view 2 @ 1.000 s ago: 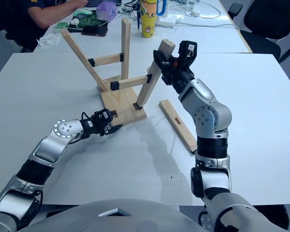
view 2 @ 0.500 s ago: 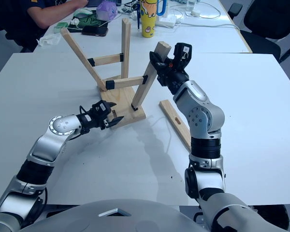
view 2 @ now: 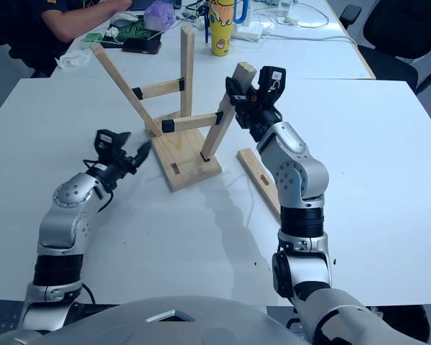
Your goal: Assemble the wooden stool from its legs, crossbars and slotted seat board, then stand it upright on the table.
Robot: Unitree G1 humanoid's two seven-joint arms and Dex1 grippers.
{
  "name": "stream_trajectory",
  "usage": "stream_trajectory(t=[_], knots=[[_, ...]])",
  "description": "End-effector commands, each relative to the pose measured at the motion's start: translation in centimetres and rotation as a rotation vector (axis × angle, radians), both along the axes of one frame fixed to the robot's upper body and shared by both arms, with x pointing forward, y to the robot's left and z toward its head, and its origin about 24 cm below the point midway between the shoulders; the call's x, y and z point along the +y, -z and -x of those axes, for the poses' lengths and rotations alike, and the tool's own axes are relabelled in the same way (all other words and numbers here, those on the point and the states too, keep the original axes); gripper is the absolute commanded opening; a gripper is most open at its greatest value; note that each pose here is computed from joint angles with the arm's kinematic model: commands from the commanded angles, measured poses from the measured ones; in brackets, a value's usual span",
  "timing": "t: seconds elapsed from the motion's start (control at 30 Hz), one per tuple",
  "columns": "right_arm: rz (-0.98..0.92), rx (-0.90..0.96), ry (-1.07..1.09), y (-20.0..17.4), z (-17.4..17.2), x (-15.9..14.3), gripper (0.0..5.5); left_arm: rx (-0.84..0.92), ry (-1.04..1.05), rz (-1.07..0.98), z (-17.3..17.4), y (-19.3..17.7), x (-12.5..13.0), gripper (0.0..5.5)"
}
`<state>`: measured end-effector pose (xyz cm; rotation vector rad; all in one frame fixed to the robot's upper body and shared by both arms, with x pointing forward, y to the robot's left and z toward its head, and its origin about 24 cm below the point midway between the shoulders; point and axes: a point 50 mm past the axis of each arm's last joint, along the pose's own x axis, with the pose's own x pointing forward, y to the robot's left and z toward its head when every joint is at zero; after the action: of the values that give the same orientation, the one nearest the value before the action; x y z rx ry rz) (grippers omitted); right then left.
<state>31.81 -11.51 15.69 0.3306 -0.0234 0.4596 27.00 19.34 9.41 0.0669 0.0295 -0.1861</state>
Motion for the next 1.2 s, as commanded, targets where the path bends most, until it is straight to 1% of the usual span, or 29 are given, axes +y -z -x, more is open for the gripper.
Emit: stream_trajectory(t=[0.03,0.13,0.3,0.53,0.57,0.6,0.7,0.77,0.8,0.87,1.0,1.03,1.17,1.2], knots=[[0.161,-0.008,-0.006,2.2,0.4,-0.6,1.05,-0.056,-0.155,0.099,0.7,0.7,0.9,2.86],[0.204,-0.017,-0.018,3.1,0.7,-0.7,1.05,-0.053,-0.198,0.085,1.5,2.0,0.9,2.47],[0.221,-0.021,-0.034,3.5,0.8,-0.5,1.05,-0.035,-0.267,0.057,2.5,3.8,0.9,1.68],[0.277,-0.046,-0.048,3.9,1.3,-0.6,1.05,-0.089,-0.309,0.019,2.8,3.8,0.9,0.68],[0.294,-0.053,-0.053,4.1,1.4,-0.5,1.05,-0.092,-0.308,0.014,2.8,3.8,0.9,0.59],[0.305,-0.055,-0.058,4.3,1.5,-0.4,1.05,-0.095,-0.307,0.012,2.8,3.8,0.8,0.36],[0.351,-0.042,-0.082,5.2,2.0,-0.3,1.05,-0.1,-0.3,0.003,2.8,3.8,0.6,0.03],[0.376,0.042,-0.124,6.5,2.3,-0.2,1.05,-0.096,-0.295,0.002,2.7,3.9,0.5,0.0],[0.329,0.103,-0.129,6.7,2.2,-0.2,1.05,-0.095,-0.293,0.003,2.7,3.9,0.5,0.0],[0.264,0.128,-0.113,6.1,1.7,-0.4,1.06,-0.095,-0.292,0.003,2.7,3.8,0.5,0.0],[0.177,0.044,-0.051,3.8,0.7,-1.0,1.06,-0.109,-0.298,0.012,2.6,3.6,0.7,0.0],[0.148,0.013,-0.038,3.0,0.5,-1.2,1.35,-0.112,-0.3,0.012,2.5,3.5,0.8,0.0],[0.032,-0.097,0.006,0.1,0.0,-1.7,1.96,-0.119,-0.304,0.008,2.5,3.3,0.9,0.0],[0.005,-0.129,0.015,-0.9,-0.1,-1.8,1.96,-0.119,-0.304,0.008,2.5,3.3,0.9,0.0]])
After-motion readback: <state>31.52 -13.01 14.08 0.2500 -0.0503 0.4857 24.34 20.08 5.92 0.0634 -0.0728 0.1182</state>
